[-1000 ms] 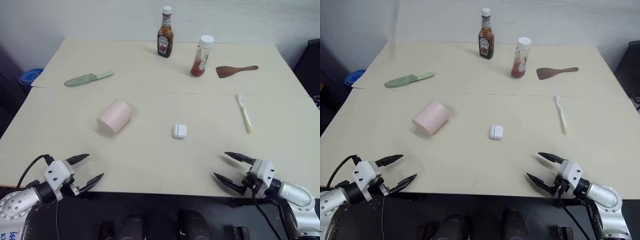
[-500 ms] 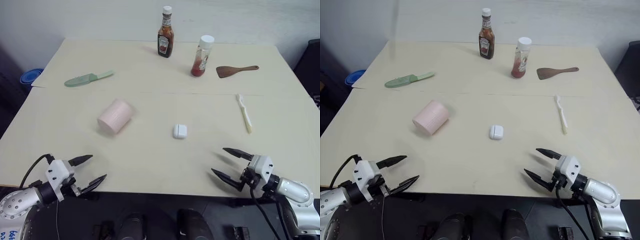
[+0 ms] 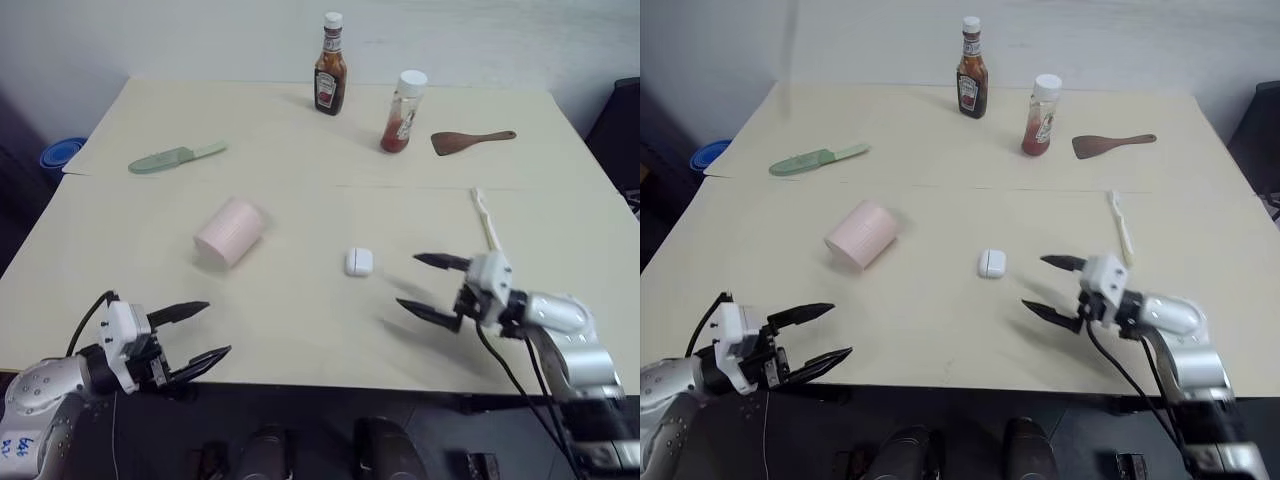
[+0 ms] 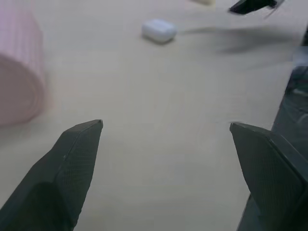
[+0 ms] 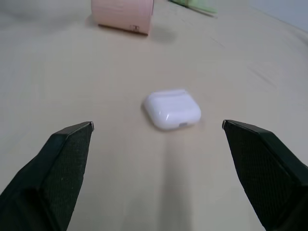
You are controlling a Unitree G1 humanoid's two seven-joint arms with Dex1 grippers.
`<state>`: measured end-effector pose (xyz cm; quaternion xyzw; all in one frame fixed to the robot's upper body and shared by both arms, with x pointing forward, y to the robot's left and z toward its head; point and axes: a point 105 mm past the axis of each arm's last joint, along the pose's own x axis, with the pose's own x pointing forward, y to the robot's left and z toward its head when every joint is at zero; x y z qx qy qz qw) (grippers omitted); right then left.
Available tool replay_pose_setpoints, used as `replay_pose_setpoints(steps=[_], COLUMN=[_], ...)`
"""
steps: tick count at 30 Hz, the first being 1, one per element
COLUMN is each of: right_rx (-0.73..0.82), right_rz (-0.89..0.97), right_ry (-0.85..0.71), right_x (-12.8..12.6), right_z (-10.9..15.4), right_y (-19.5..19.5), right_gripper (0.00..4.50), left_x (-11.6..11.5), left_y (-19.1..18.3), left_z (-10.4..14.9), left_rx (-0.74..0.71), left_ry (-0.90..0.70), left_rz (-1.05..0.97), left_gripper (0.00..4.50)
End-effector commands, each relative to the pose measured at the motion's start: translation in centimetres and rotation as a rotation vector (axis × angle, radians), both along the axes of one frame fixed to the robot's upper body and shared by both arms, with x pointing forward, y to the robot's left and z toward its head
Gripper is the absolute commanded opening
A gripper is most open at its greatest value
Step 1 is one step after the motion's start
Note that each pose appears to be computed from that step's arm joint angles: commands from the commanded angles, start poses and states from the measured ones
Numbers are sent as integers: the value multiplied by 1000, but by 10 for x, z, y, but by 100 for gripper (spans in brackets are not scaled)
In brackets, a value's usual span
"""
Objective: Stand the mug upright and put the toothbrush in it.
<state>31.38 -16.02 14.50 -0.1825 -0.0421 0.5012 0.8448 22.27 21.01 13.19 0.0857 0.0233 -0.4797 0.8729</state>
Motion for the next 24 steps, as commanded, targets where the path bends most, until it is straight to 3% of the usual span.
replay_pose_setpoints(steps=[1, 6, 12, 17, 21, 24], right_rx=[-51, -119, -148, -67, 34, 77], right_rz=[11, 79, 117, 162, 119, 60], right_ry=[70, 115, 175, 182, 80, 52], right_x=[23, 52, 68, 68, 65, 47], right_z=[-6, -16, -33, -26, 6, 21], right_y=[14, 40, 62, 65, 34, -7], right_gripper=[448, 448, 448, 290, 283, 283], left_x=[-3, -3, -5, -4, -4, -3], left_y=[-22, -39, -41, -41, -42, -44], left_z=[16, 22, 15, 13, 12, 13], left_rx=[-38, -64, -66, -64, -62, -68], left_ry=[-12, -15, 6, 13, 18, 8], left_rz=[-110, -175, -177, -182, -192, -195], left_gripper=[450, 450, 450, 450, 450, 450])
